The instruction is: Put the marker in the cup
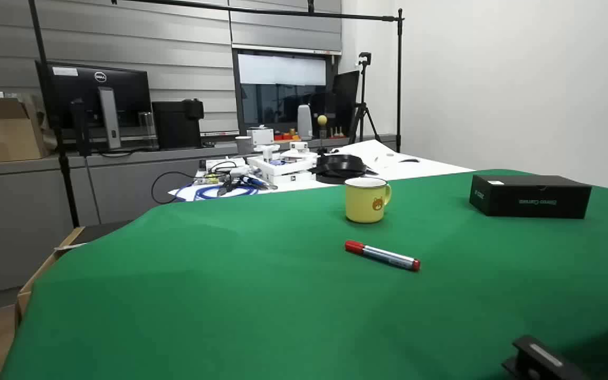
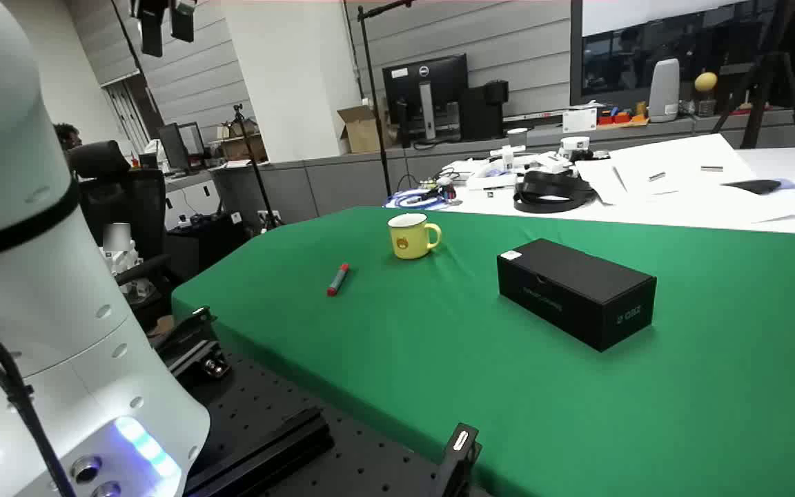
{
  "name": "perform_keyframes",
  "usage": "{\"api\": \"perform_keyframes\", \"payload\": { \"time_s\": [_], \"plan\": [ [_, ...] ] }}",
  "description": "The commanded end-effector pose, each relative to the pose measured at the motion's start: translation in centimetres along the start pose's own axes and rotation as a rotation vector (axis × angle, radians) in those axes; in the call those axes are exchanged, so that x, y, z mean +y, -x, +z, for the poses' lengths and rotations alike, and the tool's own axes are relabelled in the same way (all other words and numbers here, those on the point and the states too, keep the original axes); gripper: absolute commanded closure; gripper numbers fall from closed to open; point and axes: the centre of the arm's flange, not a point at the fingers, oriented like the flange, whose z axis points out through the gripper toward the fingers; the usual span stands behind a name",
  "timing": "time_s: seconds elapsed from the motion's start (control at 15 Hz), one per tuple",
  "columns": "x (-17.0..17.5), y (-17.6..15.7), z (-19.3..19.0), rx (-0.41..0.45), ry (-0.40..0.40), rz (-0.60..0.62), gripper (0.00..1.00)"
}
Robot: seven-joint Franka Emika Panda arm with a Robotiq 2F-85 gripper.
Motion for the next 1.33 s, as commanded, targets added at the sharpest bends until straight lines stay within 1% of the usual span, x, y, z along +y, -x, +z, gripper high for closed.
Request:
{"api": "perform_keyframes", "payload": {
  "time_s": [0.0, 0.53, 0.67, 0.73, 1.0, 1.2, 1.27],
  "plan": [
    [0.0, 0.0, 0.0, 0.001, 0.000, 0.000, 0.00],
    [0.0, 0.0, 0.0, 0.003, -0.001, 0.000, 0.00],
    [0.1, -0.7, 0.0, 0.039, 0.074, -0.061, 0.00],
    [0.2, -1.4, -0.1, 0.052, 0.123, -0.114, 0.00],
    [0.1, -4.7, -0.4, 0.106, 0.263, -0.325, 0.00],
    [-0.6, -7.5, -0.8, 0.170, 0.333, -0.485, 0.00],
    [-1.1, -8.5, -0.8, 0.202, 0.335, -0.541, 0.00]
  ]
}}
